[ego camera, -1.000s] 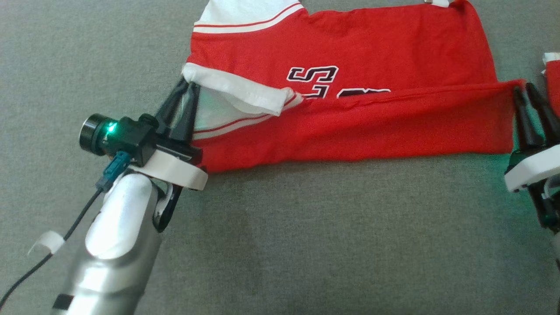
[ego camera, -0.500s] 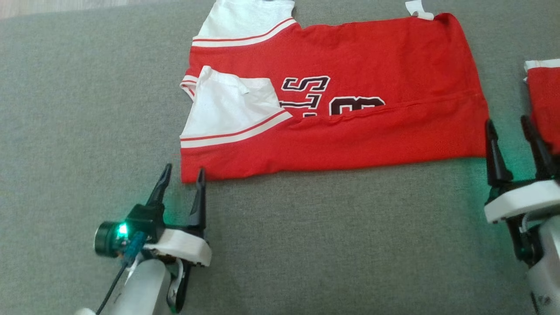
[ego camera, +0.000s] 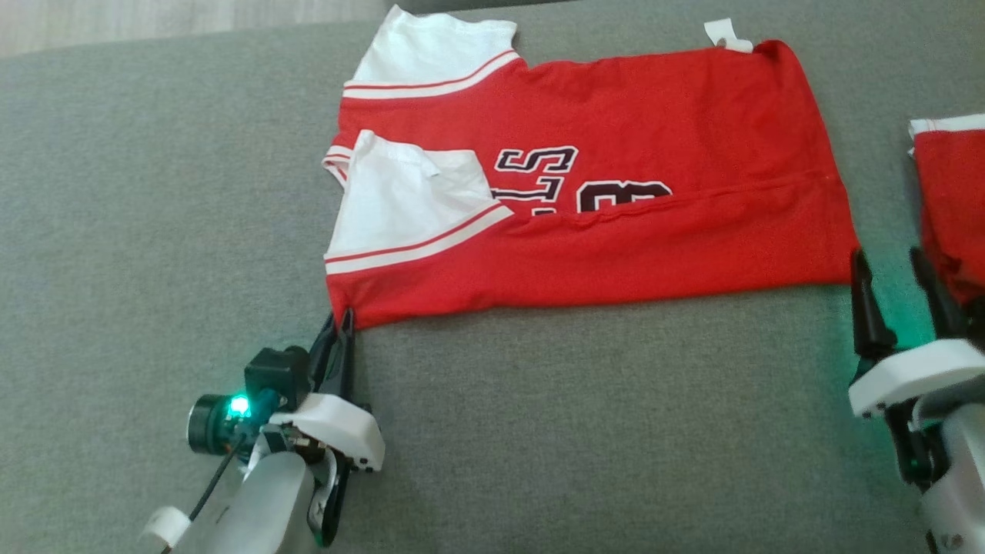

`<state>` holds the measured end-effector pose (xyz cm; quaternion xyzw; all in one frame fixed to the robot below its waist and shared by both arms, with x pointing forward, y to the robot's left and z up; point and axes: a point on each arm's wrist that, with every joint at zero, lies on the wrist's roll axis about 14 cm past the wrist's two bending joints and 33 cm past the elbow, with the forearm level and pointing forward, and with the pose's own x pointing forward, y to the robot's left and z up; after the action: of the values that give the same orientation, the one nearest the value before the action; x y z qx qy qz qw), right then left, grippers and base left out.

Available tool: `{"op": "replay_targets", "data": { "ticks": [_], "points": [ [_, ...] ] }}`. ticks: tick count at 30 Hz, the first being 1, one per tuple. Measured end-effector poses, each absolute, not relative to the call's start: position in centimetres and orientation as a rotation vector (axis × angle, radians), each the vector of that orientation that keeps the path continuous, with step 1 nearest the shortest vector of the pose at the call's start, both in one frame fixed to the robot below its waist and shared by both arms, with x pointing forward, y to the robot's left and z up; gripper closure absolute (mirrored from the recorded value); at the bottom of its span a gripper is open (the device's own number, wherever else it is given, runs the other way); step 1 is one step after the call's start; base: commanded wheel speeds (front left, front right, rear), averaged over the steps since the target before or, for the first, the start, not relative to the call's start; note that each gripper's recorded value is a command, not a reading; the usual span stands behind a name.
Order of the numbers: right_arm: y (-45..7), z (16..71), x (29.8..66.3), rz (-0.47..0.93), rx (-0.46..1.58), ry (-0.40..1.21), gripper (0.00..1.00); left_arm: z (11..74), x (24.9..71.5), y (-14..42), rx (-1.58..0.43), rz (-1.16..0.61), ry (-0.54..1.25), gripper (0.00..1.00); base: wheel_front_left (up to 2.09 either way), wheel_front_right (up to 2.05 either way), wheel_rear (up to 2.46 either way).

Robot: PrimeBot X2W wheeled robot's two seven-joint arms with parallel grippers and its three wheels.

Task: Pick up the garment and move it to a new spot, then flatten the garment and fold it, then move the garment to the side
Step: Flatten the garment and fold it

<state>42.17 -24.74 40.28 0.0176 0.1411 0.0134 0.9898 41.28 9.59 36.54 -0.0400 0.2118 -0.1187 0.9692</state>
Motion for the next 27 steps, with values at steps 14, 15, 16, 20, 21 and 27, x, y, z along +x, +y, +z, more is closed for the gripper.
{"op": "replay_targets", "data": {
  "ticks": [14,15,16,20,21,27],
  "points": [
    [-23.3,36.0,41.6,0.036,0.115,0.493,1.0,39.0,40.7,10.2,-0.12,-0.238,0.341,1.0,0.0,0.0,0.0],
    [-23.3,36.1,41.8,0.04,0.111,0.491,1.0,39.2,40.7,10.2,-0.124,-0.237,0.334,1.0,0.0,0.0,0.0],
    [-23.2,36.1,41.9,0.045,0.107,0.491,1.0,39.4,40.8,10.2,-0.125,-0.239,0.327,1.0,0.0,0.0,0.0],
    [-23.6,36.5,41.8,0.05,0.096,0.488,1.0,40.2,40.6,10.2,-0.124,-0.243,0.306,1.0,0.0,0.0,0.0],
    [-23.7,36.7,41.7,0.05,0.095,0.478,1.0,40.3,40.4,10.3,-0.123,-0.242,0.302,1.0,0.0,0.0,0.0],
    [-25.2,36.9,39.3,0.035,0.086,0.484,1.0,39.9,37.5,10.6,-0.127,-0.246,0.328,1.0,0.0,0.0,0.0]
  ]
}}
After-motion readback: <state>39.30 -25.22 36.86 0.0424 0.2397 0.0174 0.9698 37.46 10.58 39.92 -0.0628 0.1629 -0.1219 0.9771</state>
